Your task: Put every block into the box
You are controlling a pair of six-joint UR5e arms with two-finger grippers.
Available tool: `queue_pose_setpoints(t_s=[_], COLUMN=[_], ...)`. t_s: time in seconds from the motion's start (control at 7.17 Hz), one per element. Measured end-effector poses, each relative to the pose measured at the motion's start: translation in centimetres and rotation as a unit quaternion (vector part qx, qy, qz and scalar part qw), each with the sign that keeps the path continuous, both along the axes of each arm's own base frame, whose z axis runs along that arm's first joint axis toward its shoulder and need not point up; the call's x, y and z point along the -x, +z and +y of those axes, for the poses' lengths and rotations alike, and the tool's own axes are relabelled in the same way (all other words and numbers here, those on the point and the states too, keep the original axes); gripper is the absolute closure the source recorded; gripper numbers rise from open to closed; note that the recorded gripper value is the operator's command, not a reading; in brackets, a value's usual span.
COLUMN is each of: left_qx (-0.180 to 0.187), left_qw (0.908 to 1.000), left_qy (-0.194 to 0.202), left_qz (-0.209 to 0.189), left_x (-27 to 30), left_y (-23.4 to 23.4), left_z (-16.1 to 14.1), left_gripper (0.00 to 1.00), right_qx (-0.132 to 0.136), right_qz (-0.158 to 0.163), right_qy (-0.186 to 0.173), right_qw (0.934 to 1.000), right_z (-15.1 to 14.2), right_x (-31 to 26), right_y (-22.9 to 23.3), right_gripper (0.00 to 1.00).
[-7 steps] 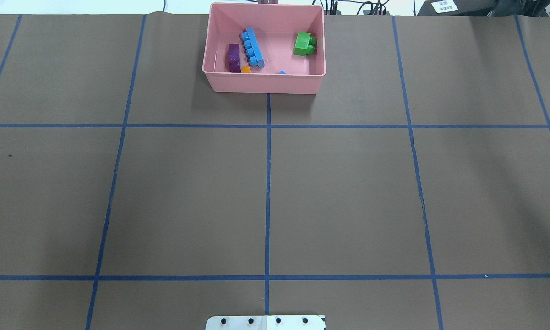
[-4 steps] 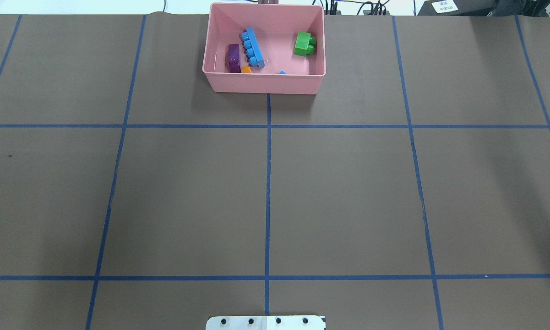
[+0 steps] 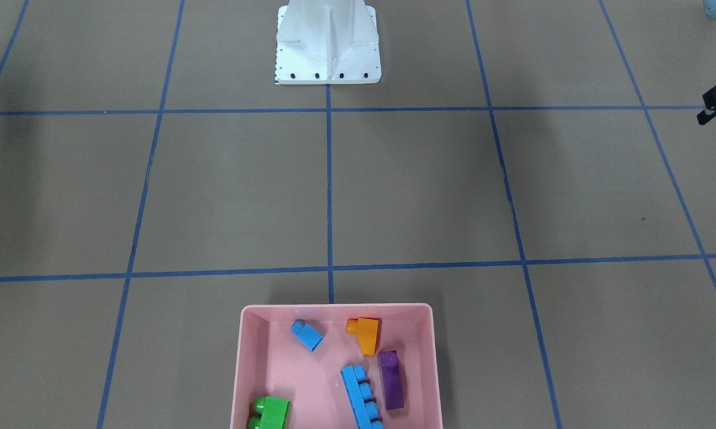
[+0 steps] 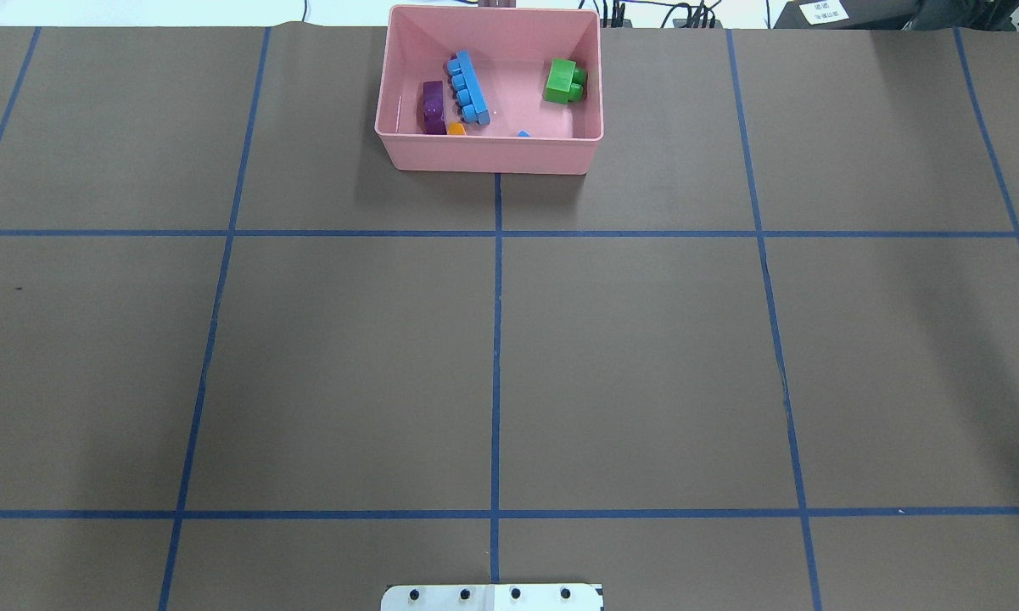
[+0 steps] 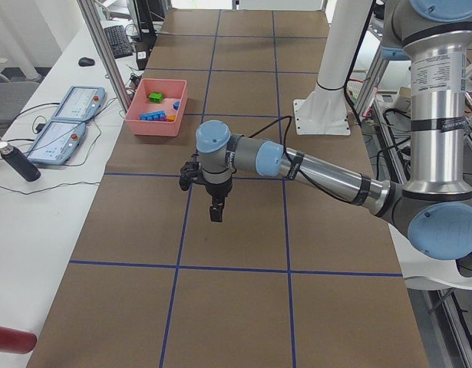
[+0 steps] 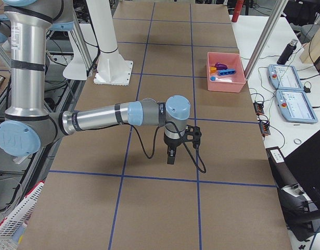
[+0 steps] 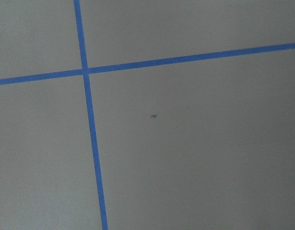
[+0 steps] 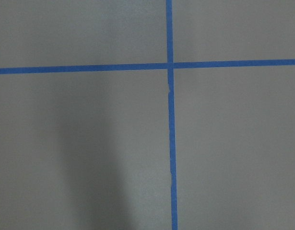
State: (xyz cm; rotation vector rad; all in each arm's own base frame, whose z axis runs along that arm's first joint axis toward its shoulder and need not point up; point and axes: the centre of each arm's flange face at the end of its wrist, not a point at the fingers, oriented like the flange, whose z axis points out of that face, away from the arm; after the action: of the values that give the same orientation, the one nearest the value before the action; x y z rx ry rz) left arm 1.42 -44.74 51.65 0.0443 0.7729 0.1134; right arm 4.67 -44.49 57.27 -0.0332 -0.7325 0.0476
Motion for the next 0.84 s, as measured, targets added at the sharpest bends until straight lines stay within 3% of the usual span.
queue_pose_setpoints(t_s=[0.84], left_qx=[0.0], left_qw=[1.0], left_qy=[0.001], left_qz=[-0.001], left_x=[0.03], left_y=[0.07], left_z=[-0.04], left_gripper=[0.0], right_qx=[0.001], right_qz=[0.001], right_qy=[0.002], right_qw=[1.0], right_z=[-0.15], right_x=[0.0], right_y=[0.04], right_gripper=[0.0])
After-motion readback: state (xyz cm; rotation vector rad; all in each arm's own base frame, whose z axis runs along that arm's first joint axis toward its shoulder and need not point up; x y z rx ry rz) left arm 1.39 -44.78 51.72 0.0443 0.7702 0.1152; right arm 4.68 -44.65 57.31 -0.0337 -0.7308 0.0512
